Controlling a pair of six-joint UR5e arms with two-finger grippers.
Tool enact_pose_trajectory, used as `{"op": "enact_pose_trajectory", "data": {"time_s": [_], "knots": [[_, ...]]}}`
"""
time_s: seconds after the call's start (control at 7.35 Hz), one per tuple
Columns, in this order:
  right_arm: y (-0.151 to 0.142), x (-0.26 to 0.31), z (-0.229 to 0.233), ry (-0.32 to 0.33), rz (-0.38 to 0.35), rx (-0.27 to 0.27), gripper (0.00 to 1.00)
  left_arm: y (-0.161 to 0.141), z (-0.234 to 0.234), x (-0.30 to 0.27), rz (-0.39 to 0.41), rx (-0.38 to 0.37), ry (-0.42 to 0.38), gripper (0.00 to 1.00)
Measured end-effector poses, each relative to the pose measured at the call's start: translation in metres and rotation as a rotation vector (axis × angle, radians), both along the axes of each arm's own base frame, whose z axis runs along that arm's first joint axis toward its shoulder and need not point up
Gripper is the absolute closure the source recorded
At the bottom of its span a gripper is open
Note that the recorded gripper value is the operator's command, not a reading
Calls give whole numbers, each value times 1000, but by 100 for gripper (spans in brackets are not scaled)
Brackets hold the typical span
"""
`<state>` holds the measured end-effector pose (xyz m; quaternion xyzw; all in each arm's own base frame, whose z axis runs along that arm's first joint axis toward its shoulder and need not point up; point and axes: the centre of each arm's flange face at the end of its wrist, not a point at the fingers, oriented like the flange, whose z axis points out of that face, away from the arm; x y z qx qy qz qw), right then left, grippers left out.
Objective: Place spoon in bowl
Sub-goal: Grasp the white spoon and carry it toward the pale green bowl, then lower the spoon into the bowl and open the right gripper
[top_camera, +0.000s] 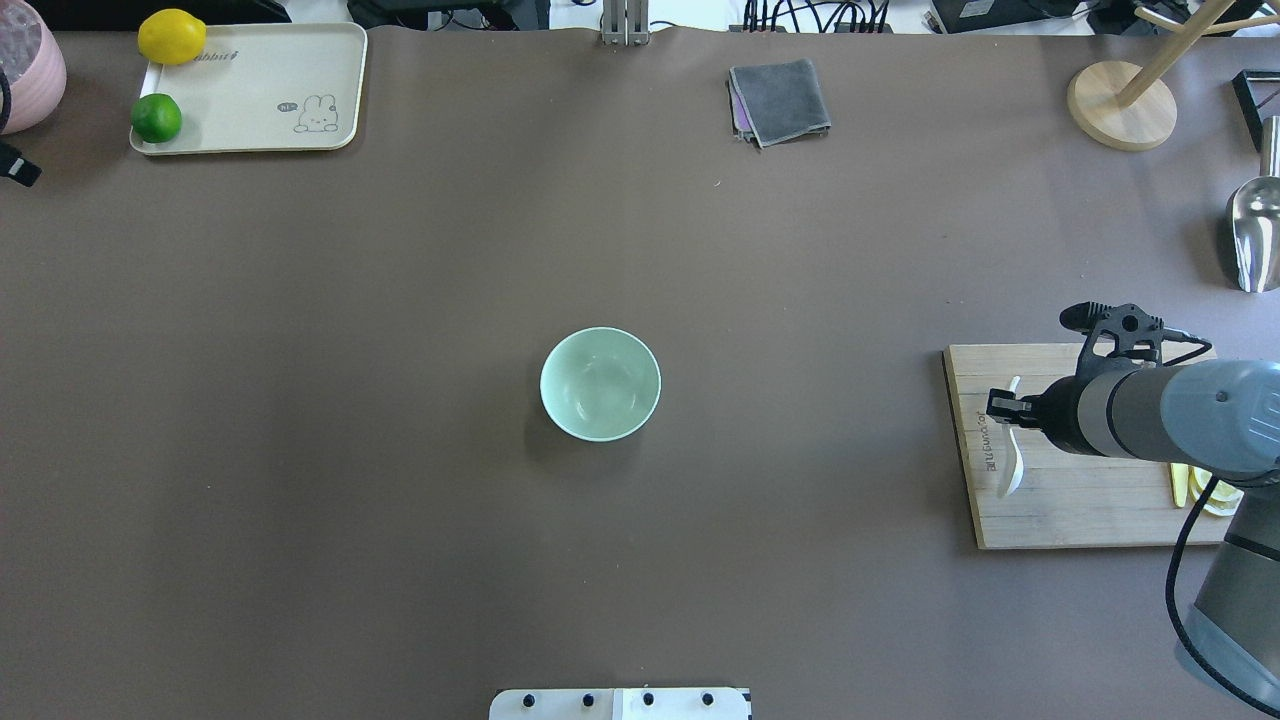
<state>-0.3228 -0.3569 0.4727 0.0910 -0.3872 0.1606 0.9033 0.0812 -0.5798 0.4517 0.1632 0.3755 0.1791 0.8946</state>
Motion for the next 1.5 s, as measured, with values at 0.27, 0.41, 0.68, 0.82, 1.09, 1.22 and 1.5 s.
{"op": "enact_pose_trajectory", "data": {"time_s": [0.27,0.41,0.68,0.82,1.09,1.22,1.5], "knots": [[-18,-25,-71,7,23,-35,100,0,1,0,1,-1,0,1],[-31,-49,-116,9,56,-82,100,0,1,0,1,-1,0,1],[-53,-106,-193,-39,155,-180,100,0,1,0,2,-2,1,1],[-67,-141,-225,-72,226,-239,100,0,1,0,2,-2,1,1],[-91,-208,-290,-115,380,-349,100,5,7,-1,2,-8,0,1],[-94,-235,-317,-125,439,-372,100,7,11,-2,3,-11,0,1],[-78,-268,-335,-124,484,-362,63,9,15,-1,4,-18,-2,1]]}}
